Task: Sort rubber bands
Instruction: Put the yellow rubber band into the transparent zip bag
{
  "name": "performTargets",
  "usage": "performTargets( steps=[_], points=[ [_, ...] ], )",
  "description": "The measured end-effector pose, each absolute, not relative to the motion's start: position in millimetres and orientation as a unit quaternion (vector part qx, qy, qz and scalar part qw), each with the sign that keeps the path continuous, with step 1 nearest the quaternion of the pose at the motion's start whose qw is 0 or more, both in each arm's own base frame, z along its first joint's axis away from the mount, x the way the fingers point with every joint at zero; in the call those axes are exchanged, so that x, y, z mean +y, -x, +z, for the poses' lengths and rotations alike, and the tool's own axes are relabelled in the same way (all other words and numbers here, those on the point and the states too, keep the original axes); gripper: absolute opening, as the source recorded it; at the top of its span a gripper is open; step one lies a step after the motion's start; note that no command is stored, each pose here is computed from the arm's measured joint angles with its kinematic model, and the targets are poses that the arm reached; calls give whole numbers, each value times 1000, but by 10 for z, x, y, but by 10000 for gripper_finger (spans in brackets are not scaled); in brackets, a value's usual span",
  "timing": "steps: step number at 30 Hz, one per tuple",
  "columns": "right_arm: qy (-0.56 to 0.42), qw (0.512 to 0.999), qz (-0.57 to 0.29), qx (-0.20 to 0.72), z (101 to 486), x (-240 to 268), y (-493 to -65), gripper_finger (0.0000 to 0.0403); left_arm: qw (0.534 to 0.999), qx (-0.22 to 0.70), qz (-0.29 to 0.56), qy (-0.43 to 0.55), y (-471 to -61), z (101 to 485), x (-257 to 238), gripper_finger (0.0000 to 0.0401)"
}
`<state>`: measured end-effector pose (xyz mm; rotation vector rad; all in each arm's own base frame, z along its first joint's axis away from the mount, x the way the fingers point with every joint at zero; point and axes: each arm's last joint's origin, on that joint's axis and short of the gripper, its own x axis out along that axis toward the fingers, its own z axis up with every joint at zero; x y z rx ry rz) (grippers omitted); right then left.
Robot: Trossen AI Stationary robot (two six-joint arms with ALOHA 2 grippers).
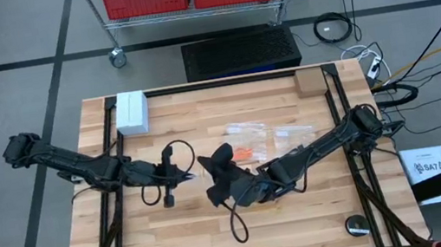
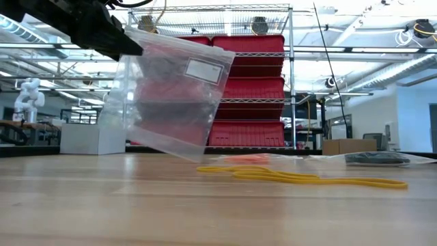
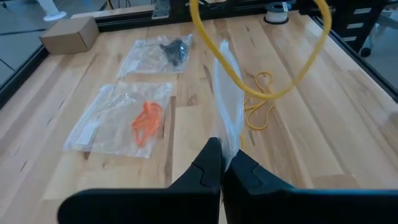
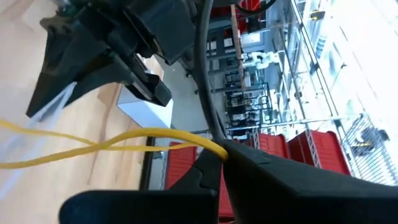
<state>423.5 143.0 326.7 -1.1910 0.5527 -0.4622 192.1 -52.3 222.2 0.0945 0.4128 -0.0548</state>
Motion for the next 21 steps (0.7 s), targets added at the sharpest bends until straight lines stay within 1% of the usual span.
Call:
performTargets(
  steps=[7,10,14,21],
  points=[
    [583,744,-213,247,3326,1436,-4250,0,977,205,-28,-47,-1921,2222,-524,0],
    [580,742,-233,242,3367,1433,-4252,0,977,205,-27,-47,-1921,2222,-523,0],
    [569,732,-266,264,3358,1413,-4235,0,977,204,-23,-48,-1921,2223,-521,0],
    [496,761,-318,272,3283,1422,-4184,0,978,202,-2,-52,-1922,2224,-508,0]
  ],
)
